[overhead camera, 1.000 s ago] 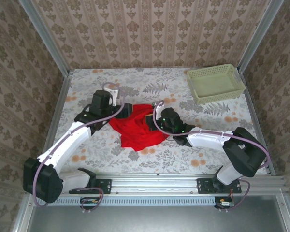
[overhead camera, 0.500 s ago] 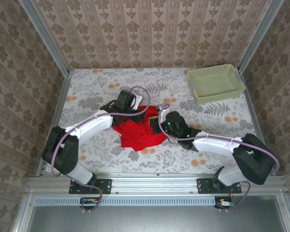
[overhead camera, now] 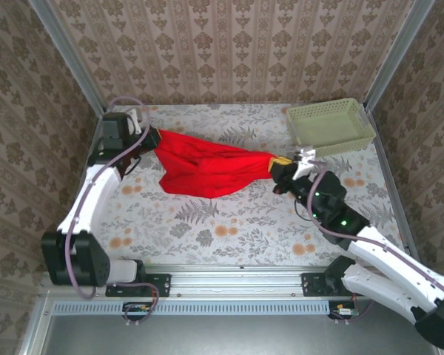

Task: Fold the inside-out t-shirt

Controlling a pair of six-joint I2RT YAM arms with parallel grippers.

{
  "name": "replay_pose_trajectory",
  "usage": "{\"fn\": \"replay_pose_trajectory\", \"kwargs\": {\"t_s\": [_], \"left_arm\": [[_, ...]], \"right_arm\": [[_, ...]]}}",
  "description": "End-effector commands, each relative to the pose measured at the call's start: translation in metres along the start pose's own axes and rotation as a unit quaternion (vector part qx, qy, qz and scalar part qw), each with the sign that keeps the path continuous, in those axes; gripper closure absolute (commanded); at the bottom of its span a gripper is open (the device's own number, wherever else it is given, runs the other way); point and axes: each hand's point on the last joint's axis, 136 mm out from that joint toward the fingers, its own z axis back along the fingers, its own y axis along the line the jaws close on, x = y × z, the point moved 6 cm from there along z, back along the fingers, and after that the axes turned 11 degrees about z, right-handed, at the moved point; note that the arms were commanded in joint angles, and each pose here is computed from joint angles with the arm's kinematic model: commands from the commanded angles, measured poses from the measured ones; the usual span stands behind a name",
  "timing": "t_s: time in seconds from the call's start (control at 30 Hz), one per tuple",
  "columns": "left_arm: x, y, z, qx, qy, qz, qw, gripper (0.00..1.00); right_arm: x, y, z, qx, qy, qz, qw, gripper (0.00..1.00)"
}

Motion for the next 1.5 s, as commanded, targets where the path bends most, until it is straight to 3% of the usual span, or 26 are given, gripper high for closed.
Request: {"fn": "replay_pose_trajectory", "kwargs": {"t_s": [0.0,0.2,0.23,0.33,0.4,0.57,0.7,0.77,0.9,1.03,1.2,1.37,1.47], "left_arm": [[-0.020,0.002,-0.001,-0.034,0.035,0.050,0.998,1.00],[-0.098,0.031,-0.048,0.028,0.175,0.022,0.984,1.00],[-0.109,0.036,-0.056,0.040,0.198,0.019,0.979,1.00],[-0.127,0.056,-0.070,0.100,0.234,0.019,0.967,0.98],[-0.127,0.066,-0.071,0.134,0.233,0.018,0.963,0.94],[-0.117,0.055,-0.055,0.153,0.204,-0.026,0.967,0.58],[-0.117,0.032,-0.029,0.169,0.155,-0.091,0.969,0.42],[-0.125,0.014,-0.017,0.138,0.134,-0.134,0.972,0.36],[-0.158,-0.010,-0.014,0.057,0.162,-0.185,0.968,0.30],[-0.198,-0.017,-0.033,0.025,0.240,-0.217,0.946,0.24],[-0.233,-0.013,-0.058,0.054,0.292,-0.264,0.918,0.22],[-0.245,-0.002,-0.071,0.082,0.308,-0.272,0.908,0.23],[-0.248,0.003,-0.077,0.099,0.317,-0.275,0.902,0.29]], "right_arm": [[-0.042,-0.023,0.002,-0.051,0.072,-0.005,0.996,1.00],[-0.119,-0.039,-0.012,-0.089,0.193,-0.061,0.975,1.00],[-0.125,-0.041,-0.015,-0.100,0.213,-0.057,0.970,0.95],[-0.132,-0.049,-0.021,-0.146,0.275,-0.038,0.950,0.62],[-0.127,-0.046,-0.025,-0.142,0.288,-0.021,0.947,0.52],[-0.108,-0.002,-0.030,-0.109,0.278,0.068,0.952,0.32],[-0.114,0.024,-0.037,-0.094,0.285,0.073,0.951,0.30],[-0.124,0.034,-0.042,-0.073,0.293,0.046,0.952,0.30],[-0.144,0.049,-0.055,-0.034,0.305,-0.025,0.951,0.34],[-0.161,0.054,-0.064,-0.039,0.320,-0.087,0.942,0.36],[-0.185,0.044,-0.069,-0.078,0.350,-0.131,0.924,0.38],[-0.201,0.028,-0.067,-0.099,0.363,-0.157,0.913,0.42],[-0.206,0.021,-0.065,-0.106,0.369,-0.157,0.910,0.44]]}}
